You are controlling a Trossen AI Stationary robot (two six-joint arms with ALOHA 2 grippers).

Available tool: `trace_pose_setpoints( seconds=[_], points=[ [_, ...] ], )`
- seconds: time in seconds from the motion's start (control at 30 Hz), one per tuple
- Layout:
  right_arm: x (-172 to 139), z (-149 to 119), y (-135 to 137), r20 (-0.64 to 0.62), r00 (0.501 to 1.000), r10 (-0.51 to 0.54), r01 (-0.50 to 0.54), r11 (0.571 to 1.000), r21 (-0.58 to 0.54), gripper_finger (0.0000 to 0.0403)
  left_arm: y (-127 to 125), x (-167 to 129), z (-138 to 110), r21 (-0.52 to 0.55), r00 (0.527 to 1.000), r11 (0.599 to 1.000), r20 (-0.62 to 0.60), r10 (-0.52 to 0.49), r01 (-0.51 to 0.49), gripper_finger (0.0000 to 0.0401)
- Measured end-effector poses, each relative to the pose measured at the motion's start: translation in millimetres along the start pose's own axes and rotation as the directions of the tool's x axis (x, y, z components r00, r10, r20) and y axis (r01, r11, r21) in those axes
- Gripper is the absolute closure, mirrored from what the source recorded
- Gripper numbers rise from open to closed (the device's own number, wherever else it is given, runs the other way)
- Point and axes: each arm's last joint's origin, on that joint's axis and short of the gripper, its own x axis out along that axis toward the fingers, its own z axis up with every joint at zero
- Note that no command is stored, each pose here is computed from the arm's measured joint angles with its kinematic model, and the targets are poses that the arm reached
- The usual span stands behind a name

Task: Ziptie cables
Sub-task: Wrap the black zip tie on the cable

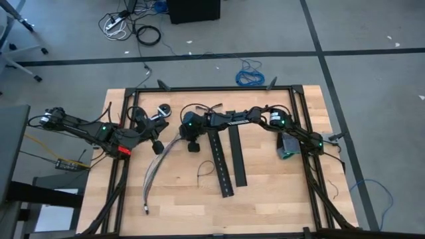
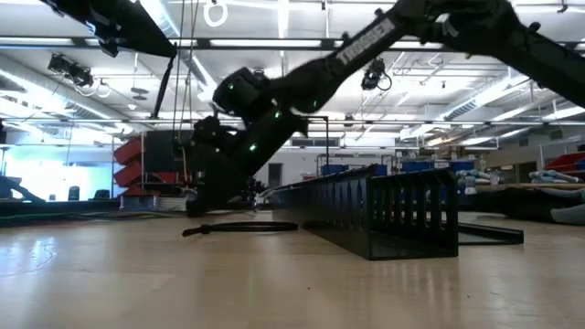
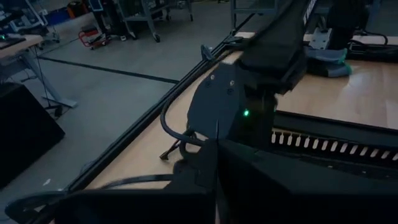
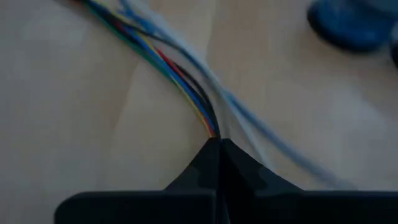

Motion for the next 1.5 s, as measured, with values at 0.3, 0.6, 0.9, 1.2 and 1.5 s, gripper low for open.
trace_pose_setpoints(
  seconds=[0.3, 0.6, 0.9, 1.2, 1.5],
  points=[
    [-104, 59, 20, -0.068, 0.961, -0.27, 0.263, 0.96, -0.094, 0.0402, 0, 0, 2, 0.019, 1.0, 1.0, 0.012, -0.003, 0.002, 0.0401],
    [-217, 76, 41, -0.199, 0.854, -0.481, 0.472, 0.876, -0.097, 0.0402, 0, 0, 2, 0.024, 1.0, 1.0, 0.014, -0.003, 0.003, 0.0401],
    [-281, 57, 46, -0.385, 0.803, -0.454, 0.506, 0.862, 0.038, 0.0403, -1, 0, 2, 0.037, 1.0, 0.999, 0.015, -0.02, 0.02, 0.0401],
    [-245, 46, 30, -0.469, 0.8, -0.376, 0.439, 0.898, 0.03, 0.039, -3, 0, 6, 0.028, 0.998, 0.998, 0.039, -0.056, 0.055, 0.0401],
    [-189, 52, 21, -0.342, 0.896, -0.284, 0.266, 0.959, -0.098, 0.0332, -3, 0, 6, 0.027, 0.997, 0.997, 0.037, -0.068, 0.067, 0.0401]
  ],
)
